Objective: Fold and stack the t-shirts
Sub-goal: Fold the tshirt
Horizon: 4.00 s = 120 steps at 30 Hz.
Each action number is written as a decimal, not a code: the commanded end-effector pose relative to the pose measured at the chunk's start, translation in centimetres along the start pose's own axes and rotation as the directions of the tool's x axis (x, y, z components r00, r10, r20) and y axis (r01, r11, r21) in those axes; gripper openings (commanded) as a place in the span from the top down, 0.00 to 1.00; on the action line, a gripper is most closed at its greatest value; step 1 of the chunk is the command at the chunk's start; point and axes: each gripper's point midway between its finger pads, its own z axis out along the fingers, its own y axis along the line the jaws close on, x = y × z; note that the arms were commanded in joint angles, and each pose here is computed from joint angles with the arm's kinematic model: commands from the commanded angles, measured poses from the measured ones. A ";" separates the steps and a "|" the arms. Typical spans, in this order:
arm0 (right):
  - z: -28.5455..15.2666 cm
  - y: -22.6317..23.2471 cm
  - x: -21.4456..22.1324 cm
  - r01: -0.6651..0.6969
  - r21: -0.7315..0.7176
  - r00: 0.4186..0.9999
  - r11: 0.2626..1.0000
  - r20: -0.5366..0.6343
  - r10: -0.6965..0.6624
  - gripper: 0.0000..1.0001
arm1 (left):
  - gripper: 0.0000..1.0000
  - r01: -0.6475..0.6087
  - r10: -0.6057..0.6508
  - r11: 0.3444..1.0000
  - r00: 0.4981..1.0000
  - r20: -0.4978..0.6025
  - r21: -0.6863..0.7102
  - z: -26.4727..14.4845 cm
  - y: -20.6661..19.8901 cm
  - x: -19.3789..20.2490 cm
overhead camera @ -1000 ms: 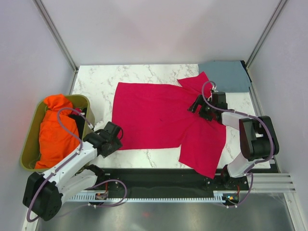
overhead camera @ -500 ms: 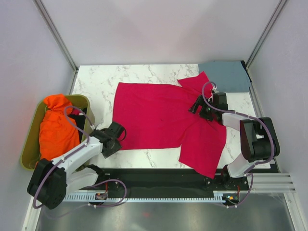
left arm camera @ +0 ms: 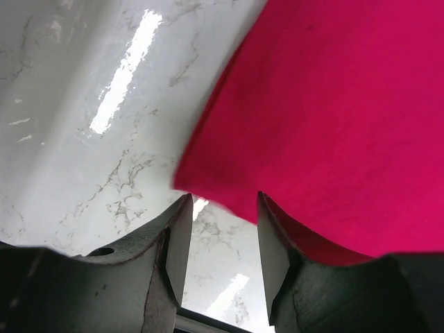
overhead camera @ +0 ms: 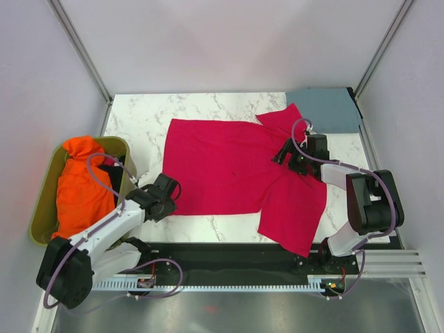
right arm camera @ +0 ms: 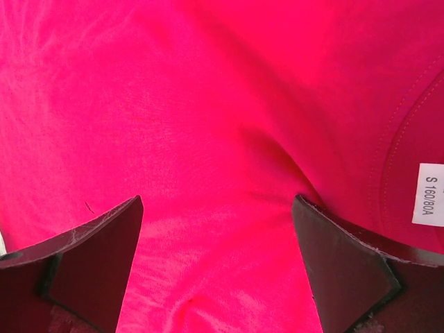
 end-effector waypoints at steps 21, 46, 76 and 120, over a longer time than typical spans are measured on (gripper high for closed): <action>-0.4 -3.6 4.5 -0.024 0.112 0.992 0.993 -0.117 0.038 0.02 | 0.39 0.031 -0.031 0.999 0.999 0.020 -0.026 1.4 0.9 0.7; -0.1 -3.4 4.9 -0.027 0.093 0.991 0.995 -0.127 0.039 0.02 | 0.42 0.033 -0.032 0.999 0.999 0.034 -0.031 1.8 0.7 0.2; -11.2 -3.7 7.7 0.070 0.411 0.997 0.909 -0.057 -0.051 0.02 | 0.98 0.004 -0.018 0.979 0.998 0.064 0.202 2.0 -2.7 -4.0; -13.8 -5.0 13.8 0.025 0.522 0.994 0.853 -0.103 0.034 0.18 | 0.98 0.091 -0.142 0.938 0.981 0.132 0.335 2.2 -2.6 -7.5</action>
